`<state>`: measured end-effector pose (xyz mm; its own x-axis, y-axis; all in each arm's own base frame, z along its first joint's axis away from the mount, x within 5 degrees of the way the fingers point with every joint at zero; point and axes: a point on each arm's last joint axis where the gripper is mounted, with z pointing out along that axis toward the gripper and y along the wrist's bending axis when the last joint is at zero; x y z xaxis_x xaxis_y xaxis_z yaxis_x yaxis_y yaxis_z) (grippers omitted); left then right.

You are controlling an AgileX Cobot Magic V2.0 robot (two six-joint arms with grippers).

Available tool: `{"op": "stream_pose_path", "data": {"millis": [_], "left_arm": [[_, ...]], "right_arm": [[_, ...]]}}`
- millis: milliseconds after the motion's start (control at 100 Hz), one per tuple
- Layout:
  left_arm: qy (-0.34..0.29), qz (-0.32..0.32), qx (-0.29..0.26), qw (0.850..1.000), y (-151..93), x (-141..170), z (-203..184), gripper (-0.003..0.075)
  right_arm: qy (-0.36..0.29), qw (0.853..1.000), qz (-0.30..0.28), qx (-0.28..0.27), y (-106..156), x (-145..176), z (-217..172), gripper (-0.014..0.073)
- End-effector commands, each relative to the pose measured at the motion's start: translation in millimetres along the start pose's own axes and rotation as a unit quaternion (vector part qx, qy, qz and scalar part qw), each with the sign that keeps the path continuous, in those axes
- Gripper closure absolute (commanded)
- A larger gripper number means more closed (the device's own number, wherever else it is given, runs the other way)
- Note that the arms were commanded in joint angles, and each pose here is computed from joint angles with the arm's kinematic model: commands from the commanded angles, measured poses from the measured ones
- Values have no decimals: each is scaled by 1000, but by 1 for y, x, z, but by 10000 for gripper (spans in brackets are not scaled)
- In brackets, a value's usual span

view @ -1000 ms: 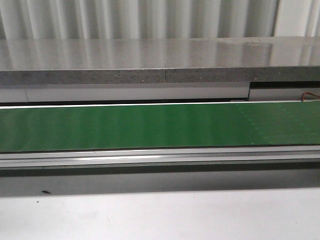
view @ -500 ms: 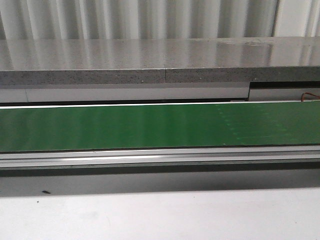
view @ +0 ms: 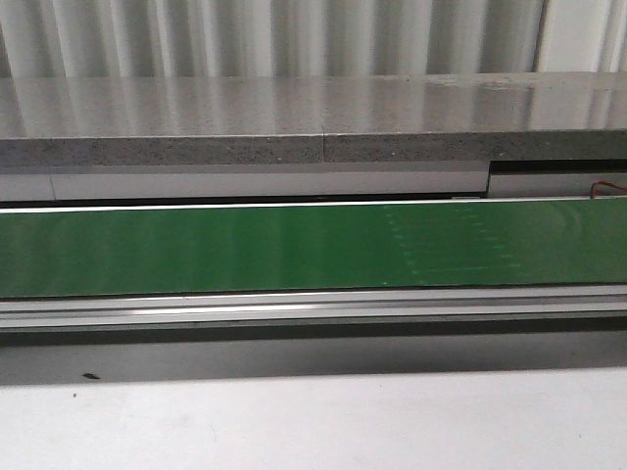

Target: Move button from right to left

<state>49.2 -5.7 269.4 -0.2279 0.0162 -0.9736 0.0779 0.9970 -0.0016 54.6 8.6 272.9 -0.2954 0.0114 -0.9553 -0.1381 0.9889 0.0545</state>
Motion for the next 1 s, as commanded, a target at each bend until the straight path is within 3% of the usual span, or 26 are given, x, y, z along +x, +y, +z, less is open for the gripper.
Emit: {"op": "stream_pose_path", "data": {"millis": [0,390,640,990], "left_arm": [[-64,-7,3,998,0,-7,-6,741],[-185,30,-24,982,4,30,7,741],[-122,14,-24,992,5,72,23,741],[-109,11,-24,994,5,73,23,741]], "right_arm": [[-50,999,-11,0,0,-15,-3,663],[-50,999,-11,0,0,-15,-3,663],[-50,999,-11,0,0,-15,-3,663],[-49,999,-11,0,0,-15,-3,663]]}}
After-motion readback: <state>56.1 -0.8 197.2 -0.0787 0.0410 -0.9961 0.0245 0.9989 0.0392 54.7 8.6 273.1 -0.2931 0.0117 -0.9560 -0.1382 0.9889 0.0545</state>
